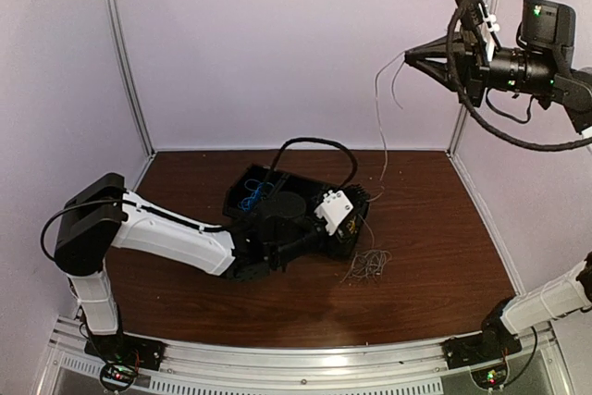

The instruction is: Untangle the cables

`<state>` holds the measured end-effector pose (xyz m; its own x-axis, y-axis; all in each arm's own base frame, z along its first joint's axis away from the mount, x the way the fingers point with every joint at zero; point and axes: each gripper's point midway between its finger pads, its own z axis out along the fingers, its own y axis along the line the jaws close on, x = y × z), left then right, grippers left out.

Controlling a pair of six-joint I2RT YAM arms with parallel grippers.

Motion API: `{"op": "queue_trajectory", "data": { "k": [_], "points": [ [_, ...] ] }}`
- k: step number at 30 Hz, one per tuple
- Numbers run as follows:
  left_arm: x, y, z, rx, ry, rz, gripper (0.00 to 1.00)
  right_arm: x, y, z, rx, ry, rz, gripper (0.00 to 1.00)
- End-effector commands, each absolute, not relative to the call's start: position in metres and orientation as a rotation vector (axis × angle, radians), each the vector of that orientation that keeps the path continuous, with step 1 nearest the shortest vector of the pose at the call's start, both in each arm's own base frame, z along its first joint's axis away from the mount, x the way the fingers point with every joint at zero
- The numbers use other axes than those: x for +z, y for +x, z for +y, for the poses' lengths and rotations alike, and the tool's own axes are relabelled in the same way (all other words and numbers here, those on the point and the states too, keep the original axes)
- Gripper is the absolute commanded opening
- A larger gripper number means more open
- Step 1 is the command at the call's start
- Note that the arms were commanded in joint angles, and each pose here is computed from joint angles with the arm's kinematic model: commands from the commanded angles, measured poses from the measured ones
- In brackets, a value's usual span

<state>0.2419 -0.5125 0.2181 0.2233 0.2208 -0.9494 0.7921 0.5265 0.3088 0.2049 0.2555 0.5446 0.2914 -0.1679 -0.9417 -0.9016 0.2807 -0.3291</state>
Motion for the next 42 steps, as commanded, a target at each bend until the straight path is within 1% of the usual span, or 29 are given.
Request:
{"op": "queue_trajectory", "data": {
  "k": [1, 5, 7, 12, 15, 19, 27, 31, 33, 36, 37, 38, 39, 42],
  "points": [
    [0.286, 0.244, -0.475, -0.444, 0.890, 1.292, 0.00, 0.496, 0.226, 0.246, 0.570, -1.200, 1.327, 0.07],
    [0.338, 0.237, -0.439, -0.425, 0.857, 1.300, 0.00, 0.422, 0.243, 0.244, 0.553, -1.239, 1.478, 0.16],
    [0.365, 0.233, -0.424, -0.457, 0.833, 1.301, 0.00, 0.385, 0.248, 0.245, 0.597, -1.255, 1.539, 0.25],
    [0.394, 0.227, -0.397, -0.513, 0.747, 1.343, 0.00, 0.298, 0.241, 0.260, 0.768, -1.347, 1.605, 0.45],
    [0.403, 0.223, -0.388, -0.542, 0.725, 1.347, 0.00, 0.265, 0.237, 0.268, 0.812, -1.409, 1.615, 0.51],
    [0.415, 0.216, -0.381, -0.589, 0.714, 1.340, 0.00, 0.245, 0.235, 0.286, 0.859, -1.453, 1.617, 0.52],
    [0.437, 0.207, -0.373, -0.657, 0.690, 1.333, 0.00, 0.249, 0.238, 0.329, 1.011, -1.422, 1.550, 0.52],
    [0.450, 0.205, -0.372, -0.681, 0.680, 1.317, 0.00, 0.237, 0.226, 0.344, 1.138, -1.489, 1.510, 0.60],
    [0.456, 0.203, -0.373, -0.705, 0.676, 1.308, 0.00, 0.231, 0.219, 0.348, 1.175, -1.523, 1.498, 0.63],
    [0.464, 0.199, -0.374, -0.741, 0.673, 1.295, 0.00, 0.225, 0.210, 0.348, 1.214, -1.546, 1.469, 0.70],
    [0.468, 0.197, -0.374, -0.755, 0.669, 1.288, 0.00, 0.222, 0.209, 0.349, 1.212, -1.546, 1.467, 0.70],
    [0.470, 0.196, -0.374, -0.767, 0.668, 1.284, 0.00, 0.219, 0.209, 0.350, 1.211, -1.543, 1.475, 0.68],
    [0.473, 0.195, -0.373, -0.780, 0.665, 1.279, 0.00, 0.215, 0.210, 0.352, 1.215, -1.540, 1.483, 0.63],
    [0.483, 0.191, -0.369, -0.806, 0.649, 1.260, 0.00, 0.201, 0.213, 0.356, 1.247, -1.523, 1.529, 0.42]
  ]
}}
